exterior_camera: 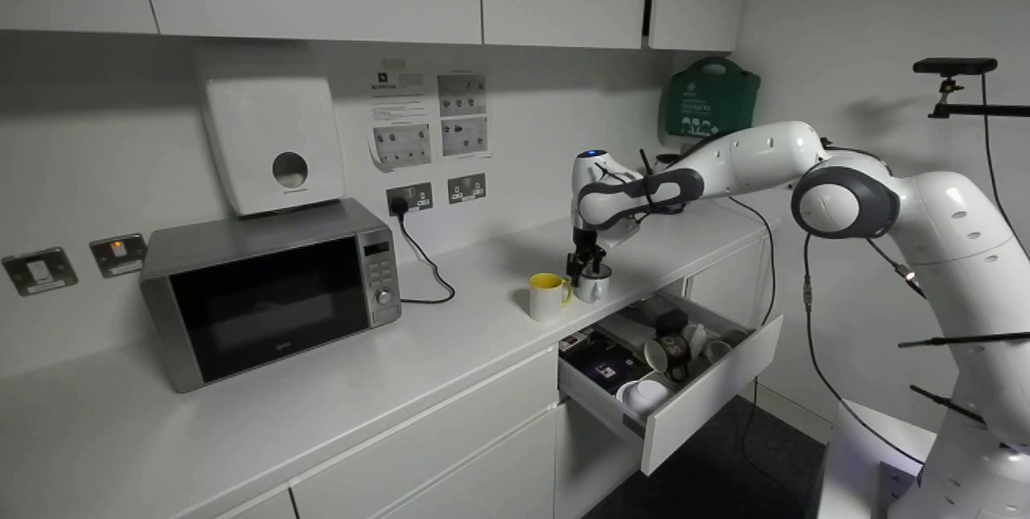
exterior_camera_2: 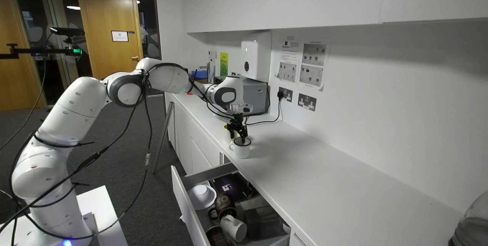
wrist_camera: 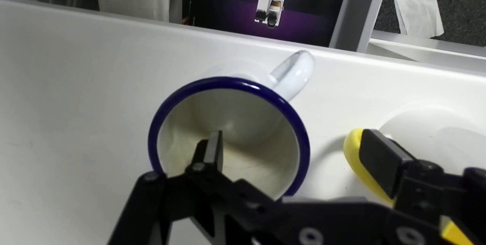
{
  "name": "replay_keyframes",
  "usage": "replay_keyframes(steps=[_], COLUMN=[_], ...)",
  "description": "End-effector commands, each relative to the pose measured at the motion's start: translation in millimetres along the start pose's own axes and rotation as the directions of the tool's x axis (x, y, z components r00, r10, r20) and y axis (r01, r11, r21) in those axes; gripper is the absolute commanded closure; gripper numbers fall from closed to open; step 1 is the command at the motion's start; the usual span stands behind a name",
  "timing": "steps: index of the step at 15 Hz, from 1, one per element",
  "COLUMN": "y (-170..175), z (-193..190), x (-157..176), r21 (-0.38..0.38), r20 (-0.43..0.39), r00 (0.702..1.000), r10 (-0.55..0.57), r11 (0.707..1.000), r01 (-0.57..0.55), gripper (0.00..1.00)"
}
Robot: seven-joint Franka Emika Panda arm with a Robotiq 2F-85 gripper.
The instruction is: Take four mugs out of the open drawer
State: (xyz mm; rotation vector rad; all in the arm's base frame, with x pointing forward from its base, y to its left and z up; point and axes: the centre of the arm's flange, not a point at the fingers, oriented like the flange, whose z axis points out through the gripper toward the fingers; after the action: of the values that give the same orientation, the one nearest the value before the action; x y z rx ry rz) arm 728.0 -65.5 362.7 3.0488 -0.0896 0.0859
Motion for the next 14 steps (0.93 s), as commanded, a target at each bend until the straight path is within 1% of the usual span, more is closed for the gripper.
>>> replay_keyframes(steps=[1, 8, 14], y=[11.0, 29.5, 58.7], z=[-12.7, -27.1, -54.0], x=[5.3, -6.2, -25.4], r21=[0.015, 0.001, -0.010], r20=[0.004, -0.018, -0.057], r00=[1.000, 0.999, 0.993], r10=[0.011, 0.045, 0.099], r11=[1.000, 0.999, 0.995], r01=[-0.011, -0.045, -0.100], gripper=[0.00, 0.00, 0.00])
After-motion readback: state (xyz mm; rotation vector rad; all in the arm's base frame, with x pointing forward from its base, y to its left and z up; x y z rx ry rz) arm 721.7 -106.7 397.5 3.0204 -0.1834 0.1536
